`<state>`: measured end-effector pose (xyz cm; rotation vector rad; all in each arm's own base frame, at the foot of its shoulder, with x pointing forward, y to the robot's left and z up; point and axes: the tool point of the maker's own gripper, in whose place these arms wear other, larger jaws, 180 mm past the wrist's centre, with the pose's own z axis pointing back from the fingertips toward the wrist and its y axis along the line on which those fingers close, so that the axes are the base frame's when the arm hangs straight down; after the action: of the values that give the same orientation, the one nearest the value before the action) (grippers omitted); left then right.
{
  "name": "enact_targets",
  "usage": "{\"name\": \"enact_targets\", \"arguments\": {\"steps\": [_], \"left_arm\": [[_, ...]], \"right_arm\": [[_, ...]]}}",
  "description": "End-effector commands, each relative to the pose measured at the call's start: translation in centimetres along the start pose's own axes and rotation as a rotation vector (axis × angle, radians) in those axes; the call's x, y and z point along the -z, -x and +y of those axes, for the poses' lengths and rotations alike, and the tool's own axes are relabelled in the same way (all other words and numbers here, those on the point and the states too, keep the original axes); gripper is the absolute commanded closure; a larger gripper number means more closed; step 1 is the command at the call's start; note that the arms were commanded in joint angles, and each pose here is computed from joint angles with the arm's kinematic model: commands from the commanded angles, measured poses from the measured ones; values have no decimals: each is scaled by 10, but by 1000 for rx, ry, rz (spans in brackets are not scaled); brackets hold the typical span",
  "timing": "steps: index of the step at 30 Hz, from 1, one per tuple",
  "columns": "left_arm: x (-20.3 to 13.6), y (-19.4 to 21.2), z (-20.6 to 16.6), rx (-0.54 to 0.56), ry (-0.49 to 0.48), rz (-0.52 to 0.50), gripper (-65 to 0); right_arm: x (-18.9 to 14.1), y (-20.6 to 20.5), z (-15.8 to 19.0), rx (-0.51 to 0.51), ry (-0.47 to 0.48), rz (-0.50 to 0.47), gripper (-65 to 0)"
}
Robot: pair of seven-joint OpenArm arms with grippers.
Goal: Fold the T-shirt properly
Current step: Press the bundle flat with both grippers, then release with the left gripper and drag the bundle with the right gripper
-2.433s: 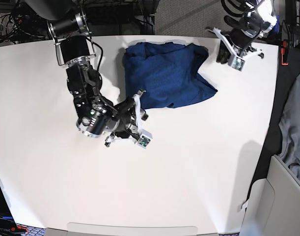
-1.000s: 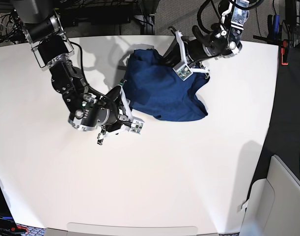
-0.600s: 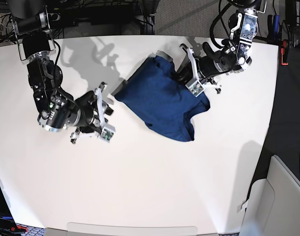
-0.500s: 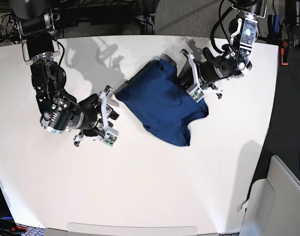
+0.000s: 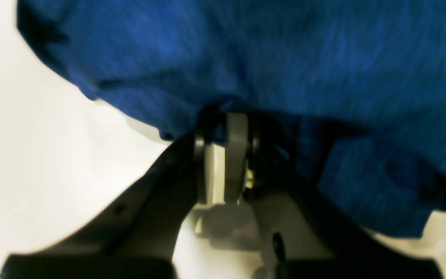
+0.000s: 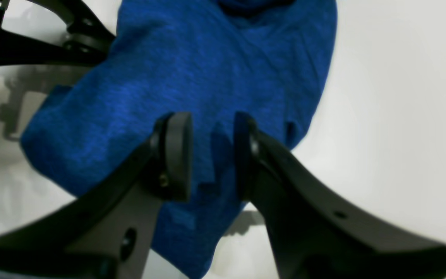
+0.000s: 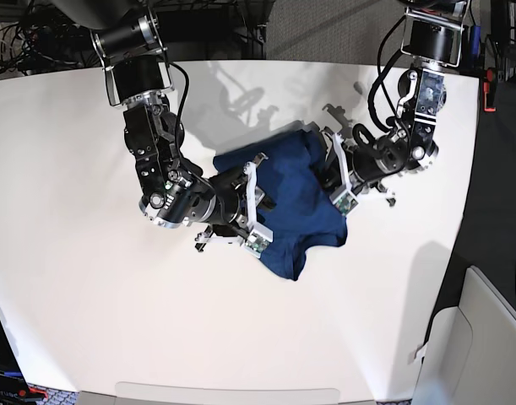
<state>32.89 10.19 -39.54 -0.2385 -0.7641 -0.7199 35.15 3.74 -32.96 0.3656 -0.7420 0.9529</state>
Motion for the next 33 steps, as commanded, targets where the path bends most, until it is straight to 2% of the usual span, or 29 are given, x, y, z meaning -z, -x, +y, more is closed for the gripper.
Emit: {"name": "enact_targets", "arguments": {"steps": [1,3,8,15,21,24,30,33], "left_arm": [[-3,-25,9,6,-23,-67,-50],[-6,-31,18,-8,-58,-82,-50],[-37,-39,64,-61,-234,-121,-50],[-80,15,85,-172,-357,-82,-50],[-107,35,72,-174,-393,-66,-50],[-116,40,72,-177,-410,-60,-50],[-119,41,67,-172,-408,-59,-50],[-119,39,67,-169,-408,-62,-50]], "right_arm": [[-5,-23,-3,-16,10,-67,-164],[-3,-24,2,-9,-2,-74,-164],[1,-39,14,2,-27,-111,-164],[13,-76,35,25,-86,-187,-164],[57,-39,47,158,-186,-141,-164],[68,-26,51,202,-209,-123,-164],[60,26,36,225,-168,-41,-163],[47,59,22,280,-118,-20,-163]]}}
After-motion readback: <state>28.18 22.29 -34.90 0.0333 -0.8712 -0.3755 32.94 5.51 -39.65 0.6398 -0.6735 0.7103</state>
